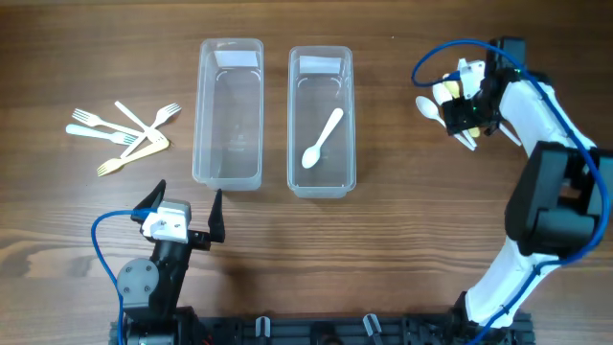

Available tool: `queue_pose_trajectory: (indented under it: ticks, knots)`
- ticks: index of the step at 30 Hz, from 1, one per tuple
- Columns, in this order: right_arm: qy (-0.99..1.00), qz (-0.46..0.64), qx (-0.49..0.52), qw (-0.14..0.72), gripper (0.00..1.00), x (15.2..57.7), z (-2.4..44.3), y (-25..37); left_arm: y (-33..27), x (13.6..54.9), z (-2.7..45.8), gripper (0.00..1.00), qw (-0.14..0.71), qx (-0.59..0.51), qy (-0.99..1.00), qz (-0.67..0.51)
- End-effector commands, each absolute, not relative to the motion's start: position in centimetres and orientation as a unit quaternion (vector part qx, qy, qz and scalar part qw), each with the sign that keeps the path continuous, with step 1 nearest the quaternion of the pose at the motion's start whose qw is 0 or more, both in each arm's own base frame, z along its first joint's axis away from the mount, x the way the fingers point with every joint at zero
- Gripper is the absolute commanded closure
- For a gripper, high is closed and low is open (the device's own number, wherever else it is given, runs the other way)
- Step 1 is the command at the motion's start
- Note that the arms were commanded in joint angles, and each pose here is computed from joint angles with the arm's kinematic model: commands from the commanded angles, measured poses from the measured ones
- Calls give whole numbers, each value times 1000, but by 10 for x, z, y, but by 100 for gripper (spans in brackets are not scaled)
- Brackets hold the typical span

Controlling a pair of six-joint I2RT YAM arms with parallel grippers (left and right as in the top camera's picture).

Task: Pack container
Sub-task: 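Close the right gripper on several white and cream spoon handles, then carry the spoons left and release them into the right container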

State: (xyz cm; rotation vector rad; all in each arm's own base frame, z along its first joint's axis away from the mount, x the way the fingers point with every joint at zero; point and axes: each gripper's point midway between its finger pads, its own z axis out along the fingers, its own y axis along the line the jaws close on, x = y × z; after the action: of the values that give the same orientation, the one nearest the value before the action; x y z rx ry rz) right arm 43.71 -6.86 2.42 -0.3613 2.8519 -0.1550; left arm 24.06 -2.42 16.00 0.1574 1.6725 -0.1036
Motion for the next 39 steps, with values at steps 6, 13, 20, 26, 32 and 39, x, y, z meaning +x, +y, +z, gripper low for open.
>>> queue_pose_trajectory:
  ticks: [6, 13, 20, 26, 32, 39]
  knots:
    - [979, -26, -136, 147, 20, 448, 10, -60, -23, 241, 159, 0, 668, 74, 740, -40]
    - [971, 33, -169, 165, 21, 451, 12, -37, -23, 241, 159, 0, 668, 74, 740, -40]
    - [965, 27, -197, 172, 44, 454, 13, -37, -23, 241, 159, 0, 668, 74, 740, -40]
    - [963, 25, -197, 180, 61, 458, 14, -37, -23, 241, 159, 0, 668, 74, 740, -40]
    - [961, 15, -197, 195, 62, 466, 17, -40, -23, 241, 159, 0, 668, 74, 740, -40]
    - [962, 18, -197, 186, 63, 466, 1, -40, -23, 241, 159, 0, 668, 74, 740, -40]
